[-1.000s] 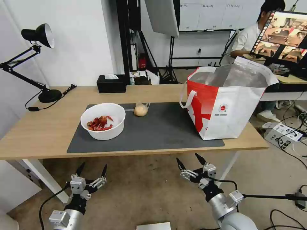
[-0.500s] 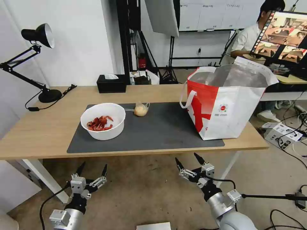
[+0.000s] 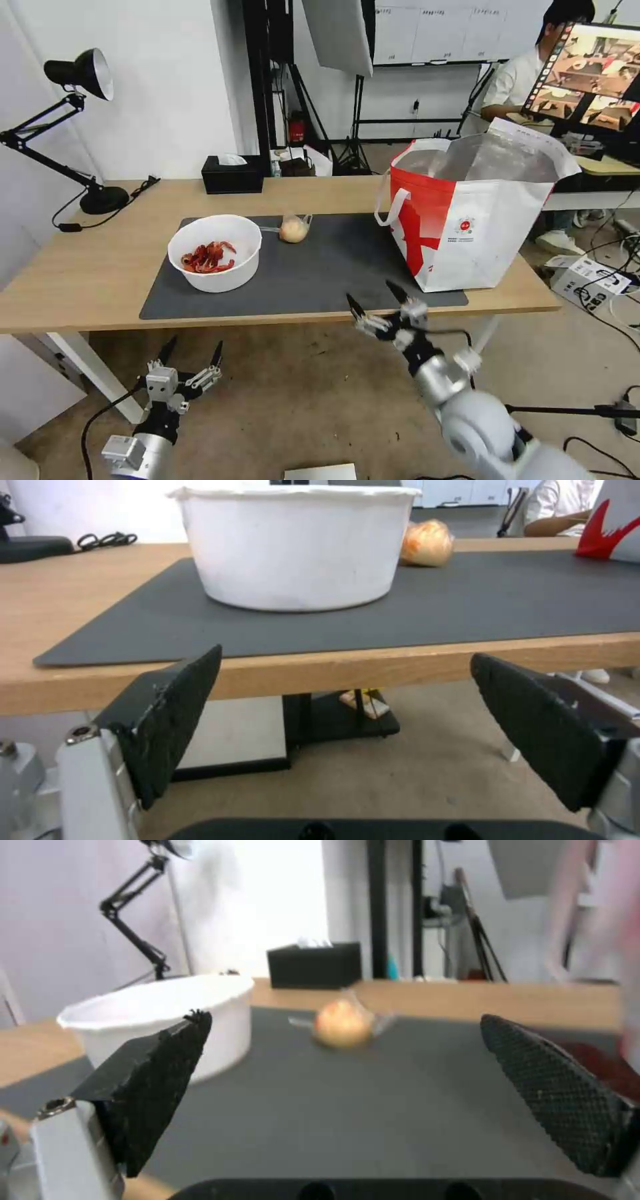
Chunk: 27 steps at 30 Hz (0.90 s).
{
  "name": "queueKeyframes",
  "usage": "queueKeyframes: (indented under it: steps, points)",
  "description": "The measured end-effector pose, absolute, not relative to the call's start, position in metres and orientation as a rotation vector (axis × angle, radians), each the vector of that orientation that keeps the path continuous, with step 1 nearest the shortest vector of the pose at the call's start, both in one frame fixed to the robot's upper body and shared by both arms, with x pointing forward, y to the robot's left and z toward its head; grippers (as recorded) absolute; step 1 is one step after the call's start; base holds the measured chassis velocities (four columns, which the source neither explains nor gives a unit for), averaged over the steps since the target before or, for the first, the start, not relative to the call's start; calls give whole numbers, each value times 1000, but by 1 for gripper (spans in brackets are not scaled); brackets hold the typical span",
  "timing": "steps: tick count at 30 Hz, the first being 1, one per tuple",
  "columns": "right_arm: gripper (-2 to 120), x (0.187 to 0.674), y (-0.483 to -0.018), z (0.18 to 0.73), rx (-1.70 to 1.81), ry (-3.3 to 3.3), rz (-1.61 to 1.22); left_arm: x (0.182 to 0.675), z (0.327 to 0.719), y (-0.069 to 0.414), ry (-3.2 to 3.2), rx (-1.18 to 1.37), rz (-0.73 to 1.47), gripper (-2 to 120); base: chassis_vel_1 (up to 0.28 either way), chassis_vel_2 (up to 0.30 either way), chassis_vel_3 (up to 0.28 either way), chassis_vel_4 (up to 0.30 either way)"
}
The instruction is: Pick up the trash from the table and place it into the takeout bag.
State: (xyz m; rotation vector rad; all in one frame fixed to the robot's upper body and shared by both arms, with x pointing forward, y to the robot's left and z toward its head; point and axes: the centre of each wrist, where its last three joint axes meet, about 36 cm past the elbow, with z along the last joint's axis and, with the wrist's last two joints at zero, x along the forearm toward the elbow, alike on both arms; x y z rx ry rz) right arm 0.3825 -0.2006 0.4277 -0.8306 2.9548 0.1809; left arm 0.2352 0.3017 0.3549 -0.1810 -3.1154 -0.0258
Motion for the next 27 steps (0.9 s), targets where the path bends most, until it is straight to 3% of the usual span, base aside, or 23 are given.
queueKeyframes:
  steps: [6, 16, 27]
  points:
    - [100, 430, -174, 439, -853, 2932, 162, 235, 356, 301, -3117, -178, -24, 100, 0, 0, 0, 0]
    - [100, 551, -105, 444, -769, 2983, 90, 236, 354, 306, -3116, -158, -22, 100, 0, 0, 0, 0]
    - [100, 624, -59, 418, -743, 3180, 77, 235, 353, 309, -3111, -163, -20, 100, 0, 0, 0, 0]
